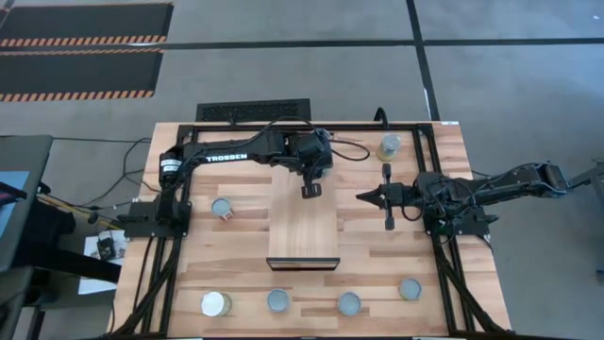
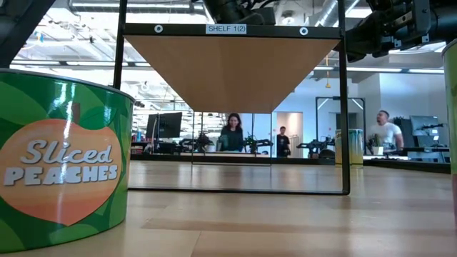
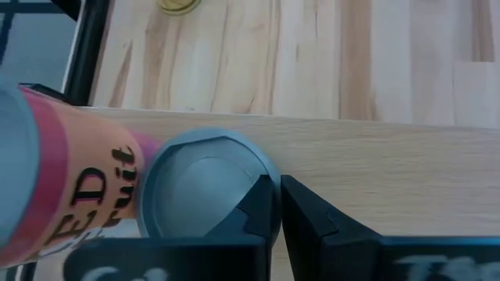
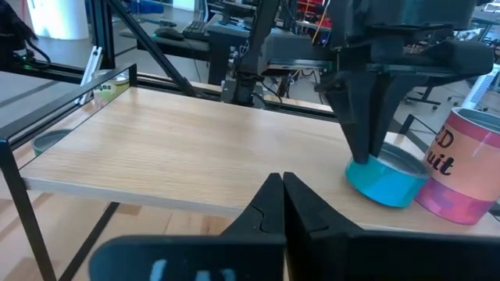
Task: Pick and place cans onto a shelf
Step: Put the small blue can on the shelf, then put the big blue can on the shelf
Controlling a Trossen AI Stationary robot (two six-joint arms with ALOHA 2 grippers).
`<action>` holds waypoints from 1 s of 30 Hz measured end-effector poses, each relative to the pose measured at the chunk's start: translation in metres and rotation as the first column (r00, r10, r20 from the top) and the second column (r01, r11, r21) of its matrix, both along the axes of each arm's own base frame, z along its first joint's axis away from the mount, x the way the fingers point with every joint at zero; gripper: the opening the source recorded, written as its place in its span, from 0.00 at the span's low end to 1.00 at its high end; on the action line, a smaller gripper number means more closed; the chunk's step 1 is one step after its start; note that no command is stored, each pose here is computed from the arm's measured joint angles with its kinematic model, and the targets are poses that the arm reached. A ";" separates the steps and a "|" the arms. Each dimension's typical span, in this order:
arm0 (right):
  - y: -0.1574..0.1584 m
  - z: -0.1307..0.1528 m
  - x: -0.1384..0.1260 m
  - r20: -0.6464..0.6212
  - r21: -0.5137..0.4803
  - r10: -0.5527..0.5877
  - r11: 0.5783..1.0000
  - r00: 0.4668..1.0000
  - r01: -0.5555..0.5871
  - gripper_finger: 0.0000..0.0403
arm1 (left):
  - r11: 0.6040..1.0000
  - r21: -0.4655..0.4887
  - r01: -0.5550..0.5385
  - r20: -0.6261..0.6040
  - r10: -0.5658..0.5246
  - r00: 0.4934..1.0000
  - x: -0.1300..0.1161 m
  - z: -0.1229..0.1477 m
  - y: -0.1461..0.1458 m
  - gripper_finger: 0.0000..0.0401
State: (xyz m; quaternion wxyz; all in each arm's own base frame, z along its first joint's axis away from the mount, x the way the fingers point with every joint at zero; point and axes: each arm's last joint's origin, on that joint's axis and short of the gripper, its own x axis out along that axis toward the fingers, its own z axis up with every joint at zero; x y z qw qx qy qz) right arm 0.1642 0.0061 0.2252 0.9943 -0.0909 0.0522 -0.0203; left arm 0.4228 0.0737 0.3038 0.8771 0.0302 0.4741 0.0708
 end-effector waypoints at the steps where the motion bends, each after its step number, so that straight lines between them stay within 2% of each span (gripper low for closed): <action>1: 0.000 0.000 0.000 0.000 0.000 0.000 1.000 1.000 0.000 0.01 | 1.000 -0.002 -0.001 0.001 0.001 1.000 0.000 0.000 0.000 0.03; 16: 0.000 0.000 0.000 0.000 -0.001 0.000 1.000 1.000 0.000 0.01 | 1.000 0.012 0.020 0.013 -0.020 1.000 0.000 0.004 -0.001 0.13; 23: 0.000 -0.001 0.000 -0.009 -0.011 0.001 1.000 1.000 -0.001 0.01 | 0.995 0.051 0.084 0.131 -0.090 0.987 -0.027 0.051 -0.025 0.12; 26: 0.000 -0.002 0.000 -0.022 -0.011 0.001 1.000 1.000 -0.002 0.01 | 0.992 0.065 0.109 0.195 -0.119 0.973 -0.038 0.054 -0.037 0.07; 30: 0.000 -0.004 0.000 -0.037 0.005 0.002 1.000 0.999 -0.002 0.01 | 0.991 0.073 0.112 0.279 -0.128 0.952 -0.065 0.044 -0.046 0.01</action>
